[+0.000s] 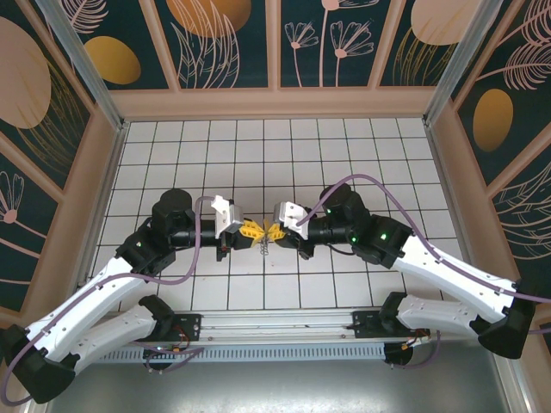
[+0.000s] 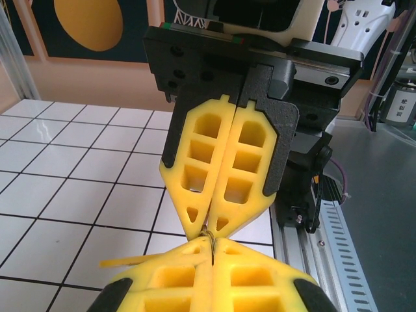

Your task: Put the keys on the keyring

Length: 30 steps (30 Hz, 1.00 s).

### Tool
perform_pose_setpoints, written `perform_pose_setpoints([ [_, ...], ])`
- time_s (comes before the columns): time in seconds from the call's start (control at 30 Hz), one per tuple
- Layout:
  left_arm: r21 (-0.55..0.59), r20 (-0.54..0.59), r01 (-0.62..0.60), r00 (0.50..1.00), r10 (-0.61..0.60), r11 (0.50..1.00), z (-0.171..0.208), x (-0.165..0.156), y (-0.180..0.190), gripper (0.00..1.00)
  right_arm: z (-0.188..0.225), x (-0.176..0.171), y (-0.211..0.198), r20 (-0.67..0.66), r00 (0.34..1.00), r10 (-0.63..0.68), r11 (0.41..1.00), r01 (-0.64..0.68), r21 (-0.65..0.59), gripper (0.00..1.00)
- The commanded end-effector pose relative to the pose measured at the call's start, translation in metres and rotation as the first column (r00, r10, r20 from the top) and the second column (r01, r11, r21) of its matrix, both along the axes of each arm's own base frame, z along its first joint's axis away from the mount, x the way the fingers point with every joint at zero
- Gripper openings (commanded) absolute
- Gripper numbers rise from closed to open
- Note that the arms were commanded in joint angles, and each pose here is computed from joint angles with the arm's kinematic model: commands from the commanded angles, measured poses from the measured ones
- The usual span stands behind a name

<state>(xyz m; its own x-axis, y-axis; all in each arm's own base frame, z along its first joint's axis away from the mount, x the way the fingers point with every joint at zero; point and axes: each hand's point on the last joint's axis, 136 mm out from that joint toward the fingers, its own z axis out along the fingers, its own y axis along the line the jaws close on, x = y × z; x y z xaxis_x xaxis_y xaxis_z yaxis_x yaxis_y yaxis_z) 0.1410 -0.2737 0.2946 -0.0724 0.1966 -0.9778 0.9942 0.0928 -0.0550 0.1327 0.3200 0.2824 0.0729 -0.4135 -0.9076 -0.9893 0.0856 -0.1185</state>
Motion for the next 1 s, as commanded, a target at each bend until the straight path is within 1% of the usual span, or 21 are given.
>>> perform_pose_setpoints([
  [0.0, -0.057, 0.046, 0.023, 0.999, -0.02, 0.998, 0.018, -0.006, 0.001, 0.0, -0.001, 0.004, -0.001, 0.015, 1.0, -0.026, 1.0, 0.026, 0.012, 0.01],
  [0.3, -0.072, 0.068, 0.016, 0.998, -0.011, 0.997, 0.026, -0.005, 0.001, 0.0, -0.017, 0.01, 0.004, -0.007, 1.0, -0.031, 0.999, 0.03, -0.044, 0.02],
  [0.7, -0.073, 0.07, 0.02, 0.997, -0.015, 0.997, 0.027, -0.005, 0.001, 0.0, -0.015, 0.009, 0.004, -0.008, 0.999, -0.035, 0.999, 0.035, -0.022, 0.13],
  [0.8, -0.068, 0.068, 0.02, 0.998, -0.016, 0.997, 0.026, -0.005, 0.0, 0.0, -0.01, 0.009, 0.005, -0.003, 1.0, -0.031, 1.0, 0.031, -0.003, 0.12],
  [0.87, -0.066, 0.067, 0.021, 0.998, -0.017, 0.998, 0.024, -0.005, 0.0, 0.0, -0.004, 0.008, 0.005, 0.004, 1.0, -0.028, 0.999, 0.028, 0.02, 0.09],
  [0.9, -0.065, 0.066, 0.021, 0.998, -0.017, 0.998, 0.024, -0.005, 0.001, 0.0, -0.002, 0.007, 0.005, 0.005, 1.0, -0.024, 0.999, 0.024, 0.033, 0.1],
  [0.97, -0.067, 0.065, 0.021, 0.998, -0.017, 0.998, 0.024, -0.006, 0.001, 0.0, 0.001, 0.006, 0.005, 0.007, 1.0, -0.02, 0.999, 0.02, 0.047, 0.15],
])
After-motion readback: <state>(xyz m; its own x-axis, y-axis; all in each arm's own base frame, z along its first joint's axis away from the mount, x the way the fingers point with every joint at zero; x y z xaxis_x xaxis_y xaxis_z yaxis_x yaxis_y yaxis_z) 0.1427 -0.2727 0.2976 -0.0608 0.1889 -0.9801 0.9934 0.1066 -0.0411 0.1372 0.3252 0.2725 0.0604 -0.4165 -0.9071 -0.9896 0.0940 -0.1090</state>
